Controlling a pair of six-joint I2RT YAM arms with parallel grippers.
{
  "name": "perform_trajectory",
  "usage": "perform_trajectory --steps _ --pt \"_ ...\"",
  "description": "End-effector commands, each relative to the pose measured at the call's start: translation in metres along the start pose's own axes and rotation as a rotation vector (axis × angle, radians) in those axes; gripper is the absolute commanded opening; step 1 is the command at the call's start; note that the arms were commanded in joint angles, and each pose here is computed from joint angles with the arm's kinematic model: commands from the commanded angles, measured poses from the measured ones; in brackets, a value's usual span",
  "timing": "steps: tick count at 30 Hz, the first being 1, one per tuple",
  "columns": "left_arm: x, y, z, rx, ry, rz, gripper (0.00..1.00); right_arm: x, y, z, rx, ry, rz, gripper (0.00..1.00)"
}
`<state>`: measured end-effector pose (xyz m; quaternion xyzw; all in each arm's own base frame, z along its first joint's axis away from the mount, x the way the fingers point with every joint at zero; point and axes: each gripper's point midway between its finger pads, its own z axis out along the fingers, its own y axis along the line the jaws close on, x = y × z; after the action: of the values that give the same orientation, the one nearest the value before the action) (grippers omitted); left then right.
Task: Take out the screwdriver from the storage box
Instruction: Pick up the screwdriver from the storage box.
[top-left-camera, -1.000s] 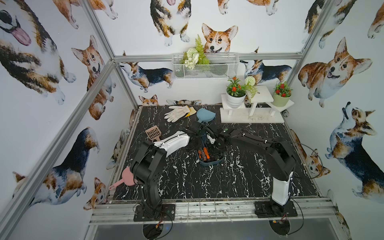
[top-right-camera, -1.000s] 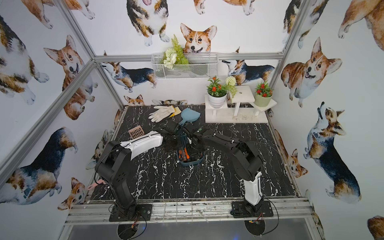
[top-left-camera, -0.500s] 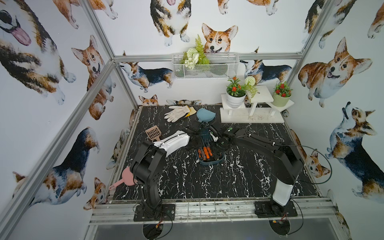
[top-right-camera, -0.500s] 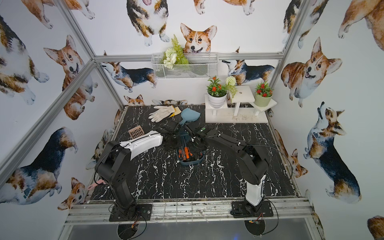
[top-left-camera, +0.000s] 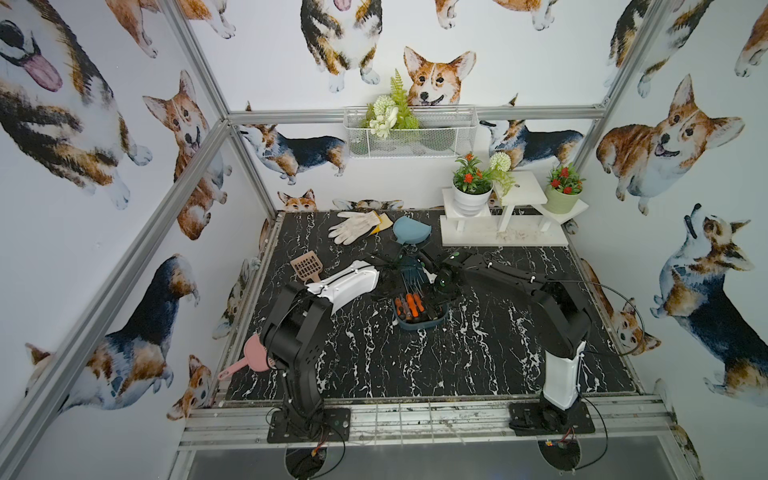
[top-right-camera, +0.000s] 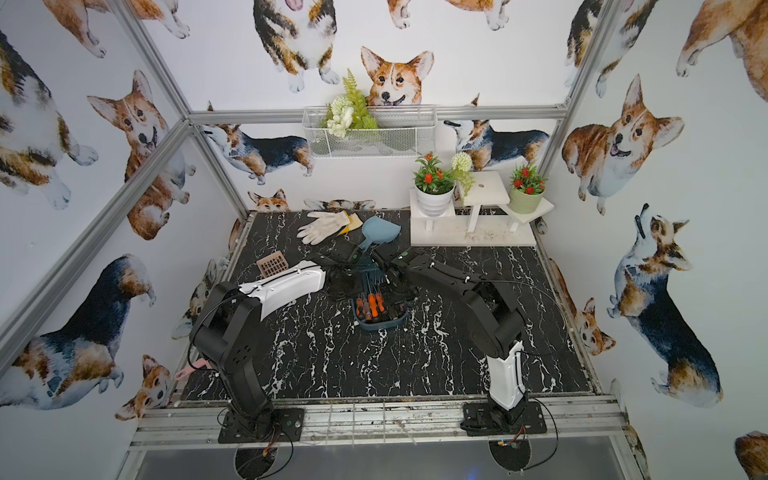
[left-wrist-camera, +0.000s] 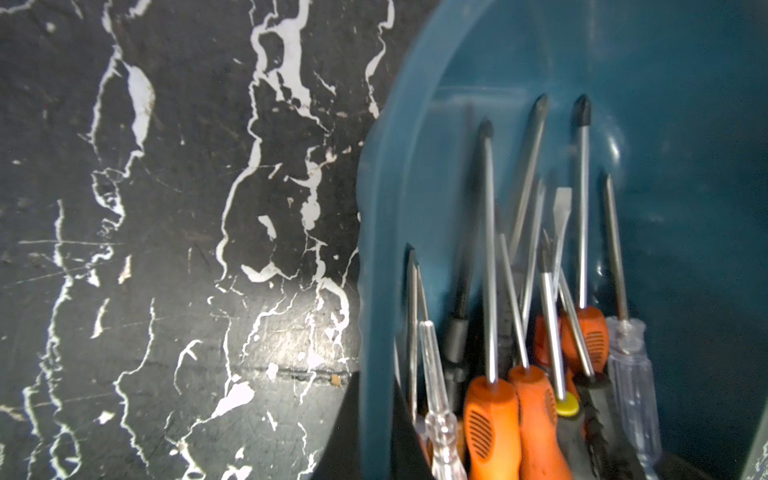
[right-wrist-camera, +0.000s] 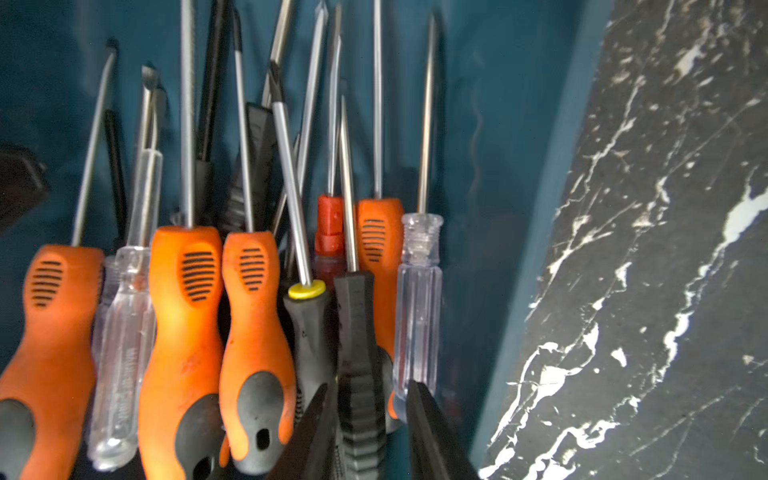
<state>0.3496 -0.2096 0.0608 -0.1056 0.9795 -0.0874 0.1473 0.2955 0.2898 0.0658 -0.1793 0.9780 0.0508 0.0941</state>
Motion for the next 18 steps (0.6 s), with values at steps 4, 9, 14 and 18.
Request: perform_trajectory --steps 4,9,14,18 --pt "-0.014 -0.012 -0.010 0.043 -0.048 0.008 0.00 0.019 0.010 0.011 -0.054 0.103 -0.002 0.30" --pt "-0.017 -0.015 -0.011 0.052 -0.060 0.013 0.00 0.024 0.020 0.012 -0.105 0.130 -0.010 0.25" --pt "-0.020 -0.018 -0.013 0.062 -0.068 0.009 0.00 0.026 0.018 0.013 -0.091 0.134 -0.006 0.19" --pt "-0.021 -0.017 -0.016 0.058 -0.080 0.009 0.00 0.020 0.013 0.005 -0.072 0.091 0.009 0.16"
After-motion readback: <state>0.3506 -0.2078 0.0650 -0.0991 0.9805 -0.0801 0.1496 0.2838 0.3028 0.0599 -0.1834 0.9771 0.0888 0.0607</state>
